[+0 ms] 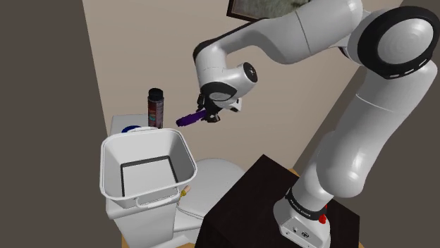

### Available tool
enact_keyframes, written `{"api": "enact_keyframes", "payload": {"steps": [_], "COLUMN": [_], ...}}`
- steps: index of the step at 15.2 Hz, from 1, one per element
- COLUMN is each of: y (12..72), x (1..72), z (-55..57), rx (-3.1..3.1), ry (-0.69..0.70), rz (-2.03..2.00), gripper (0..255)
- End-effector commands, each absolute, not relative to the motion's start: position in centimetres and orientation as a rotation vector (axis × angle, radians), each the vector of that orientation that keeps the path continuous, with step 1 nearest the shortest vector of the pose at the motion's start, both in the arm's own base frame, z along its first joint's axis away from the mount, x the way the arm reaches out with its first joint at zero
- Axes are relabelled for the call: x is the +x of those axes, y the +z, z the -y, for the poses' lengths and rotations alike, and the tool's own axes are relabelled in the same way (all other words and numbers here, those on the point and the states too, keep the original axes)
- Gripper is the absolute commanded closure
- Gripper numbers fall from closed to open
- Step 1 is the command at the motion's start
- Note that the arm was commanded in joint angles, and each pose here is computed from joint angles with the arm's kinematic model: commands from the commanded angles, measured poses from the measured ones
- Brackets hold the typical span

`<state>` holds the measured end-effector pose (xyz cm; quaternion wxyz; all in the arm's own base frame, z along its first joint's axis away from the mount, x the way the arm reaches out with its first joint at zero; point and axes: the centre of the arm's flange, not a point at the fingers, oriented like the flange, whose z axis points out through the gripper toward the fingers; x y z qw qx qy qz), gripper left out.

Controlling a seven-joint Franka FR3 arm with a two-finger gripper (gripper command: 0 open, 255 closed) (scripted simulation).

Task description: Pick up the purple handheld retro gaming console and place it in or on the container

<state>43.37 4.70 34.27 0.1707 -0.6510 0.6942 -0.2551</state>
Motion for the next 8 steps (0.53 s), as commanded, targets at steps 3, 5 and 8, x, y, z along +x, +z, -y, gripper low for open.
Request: {"api": "enact_keyframes", "payload": {"steps": [3, 5, 8], "y": [36.4, 37.5, 39.0], "x": [43.5, 43.5, 43.5], "z": [-4.8, -4.8, -4.8], "rx": [-1.854, -1.854, -1.854], "ry": [-0.722, -0.722, -0.722], "rz": [-1.969, -1.969, -1.969], "gripper": [255, 255, 255]}}
